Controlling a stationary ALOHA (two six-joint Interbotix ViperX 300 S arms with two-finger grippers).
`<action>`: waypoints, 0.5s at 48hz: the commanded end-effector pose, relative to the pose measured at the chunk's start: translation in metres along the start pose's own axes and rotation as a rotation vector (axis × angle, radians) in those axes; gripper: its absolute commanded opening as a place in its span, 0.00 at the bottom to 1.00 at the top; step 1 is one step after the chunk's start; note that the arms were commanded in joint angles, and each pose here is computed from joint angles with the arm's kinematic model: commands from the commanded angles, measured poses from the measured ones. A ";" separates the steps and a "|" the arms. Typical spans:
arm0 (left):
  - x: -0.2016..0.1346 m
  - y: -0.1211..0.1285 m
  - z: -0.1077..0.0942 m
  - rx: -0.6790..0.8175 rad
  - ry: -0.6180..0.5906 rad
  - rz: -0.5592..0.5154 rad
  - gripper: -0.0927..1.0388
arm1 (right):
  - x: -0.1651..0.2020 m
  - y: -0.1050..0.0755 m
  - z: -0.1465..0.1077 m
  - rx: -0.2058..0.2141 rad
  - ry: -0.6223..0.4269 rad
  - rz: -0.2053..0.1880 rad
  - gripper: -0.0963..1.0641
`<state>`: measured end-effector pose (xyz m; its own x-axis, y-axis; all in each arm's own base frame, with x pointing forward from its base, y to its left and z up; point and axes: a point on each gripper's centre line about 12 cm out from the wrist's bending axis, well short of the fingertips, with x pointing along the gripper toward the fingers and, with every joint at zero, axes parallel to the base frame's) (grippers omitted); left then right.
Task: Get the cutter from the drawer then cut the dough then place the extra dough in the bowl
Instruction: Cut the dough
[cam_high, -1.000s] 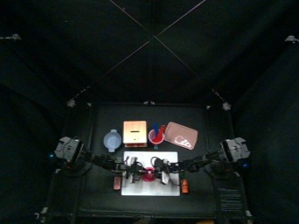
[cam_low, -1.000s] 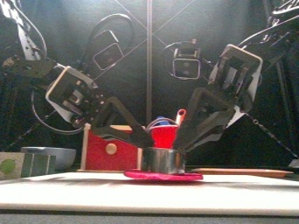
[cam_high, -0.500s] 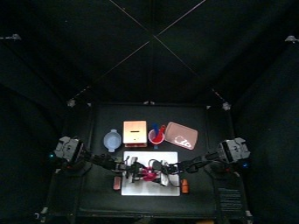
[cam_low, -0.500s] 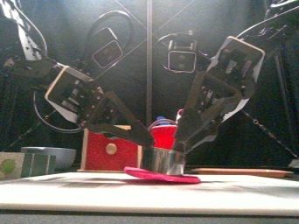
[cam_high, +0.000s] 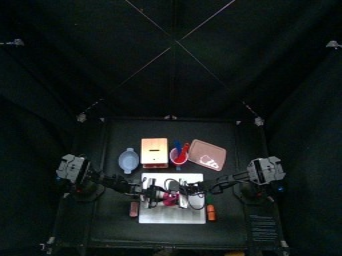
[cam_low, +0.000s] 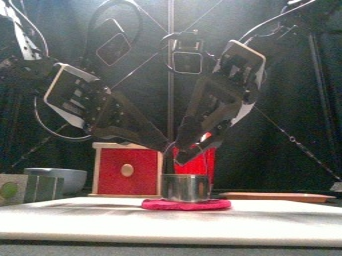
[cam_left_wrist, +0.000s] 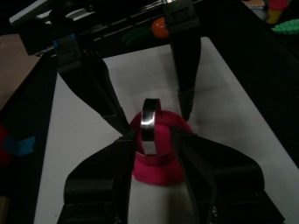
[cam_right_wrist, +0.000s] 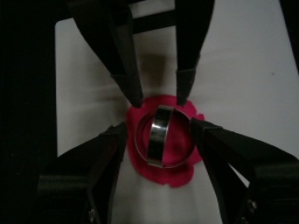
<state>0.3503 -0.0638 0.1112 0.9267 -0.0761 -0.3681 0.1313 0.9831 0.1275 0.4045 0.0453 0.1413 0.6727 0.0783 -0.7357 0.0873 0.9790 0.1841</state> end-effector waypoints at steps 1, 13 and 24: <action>-0.001 -0.003 0.005 -0.003 -0.050 0.008 0.59 | -0.016 0.006 0.022 0.005 -0.032 0.010 0.87; 0.019 -0.013 -0.016 0.008 -0.007 -0.001 0.49 | -0.019 0.009 0.029 0.009 0.048 -0.006 0.87; 0.026 -0.015 -0.025 0.012 0.021 -0.004 0.48 | -0.014 0.009 0.029 0.009 0.079 -0.014 0.87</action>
<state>0.3575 -0.0753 0.0696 0.9073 -0.0753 -0.4137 0.1437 0.9801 0.1367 0.4119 0.0477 0.1570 0.5785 0.0767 -0.8121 0.1068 0.9799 0.1686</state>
